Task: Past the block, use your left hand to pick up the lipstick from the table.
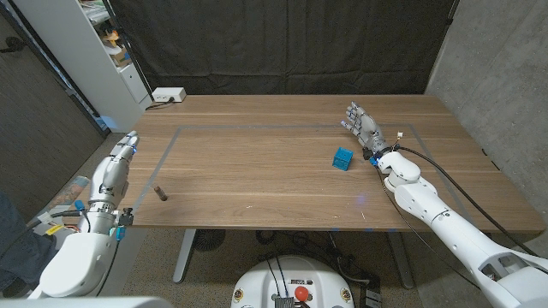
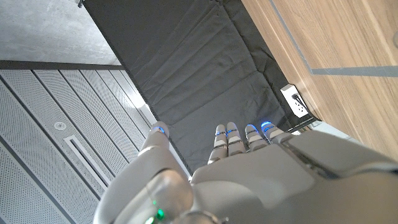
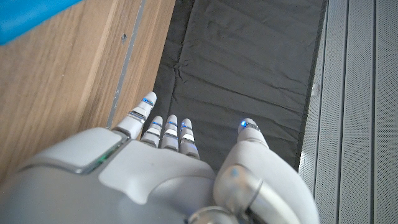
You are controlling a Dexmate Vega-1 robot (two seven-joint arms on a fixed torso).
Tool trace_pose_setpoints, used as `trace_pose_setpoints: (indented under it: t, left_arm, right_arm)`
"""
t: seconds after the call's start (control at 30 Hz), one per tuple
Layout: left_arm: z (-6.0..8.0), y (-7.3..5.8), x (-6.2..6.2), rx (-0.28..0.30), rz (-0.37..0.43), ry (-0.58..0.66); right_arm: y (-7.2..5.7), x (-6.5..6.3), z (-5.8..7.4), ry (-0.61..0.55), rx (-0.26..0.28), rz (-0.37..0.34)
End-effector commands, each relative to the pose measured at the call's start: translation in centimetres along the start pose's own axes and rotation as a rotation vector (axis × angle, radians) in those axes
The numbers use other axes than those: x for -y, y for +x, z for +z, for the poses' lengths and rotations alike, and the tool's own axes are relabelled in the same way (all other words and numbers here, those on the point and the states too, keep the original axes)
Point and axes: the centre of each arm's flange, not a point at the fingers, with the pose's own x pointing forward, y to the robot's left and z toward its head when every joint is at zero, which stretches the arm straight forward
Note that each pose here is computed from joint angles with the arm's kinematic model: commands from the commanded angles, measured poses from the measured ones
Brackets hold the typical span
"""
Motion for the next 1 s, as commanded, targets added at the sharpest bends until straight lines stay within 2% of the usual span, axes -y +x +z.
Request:
trace_pose_setpoints:
  t: [0.03,0.6,1.0]
  left_arm:
    - [0.0,-0.6,-1.0,-0.014,0.020,0.019]
    - [-0.4,-1.7,-2.0,-0.038,0.053,0.031]
    - [-0.9,-2.1,-2.3,-0.056,0.062,0.043]
  right_arm:
    - [0.5,-0.1,0.4,-0.010,0.010,0.008]
    - [0.4,-0.1,0.1,-0.011,0.002,0.004]
    - [0.3,-0.2,-0.1,-0.009,-0.006,0.004]
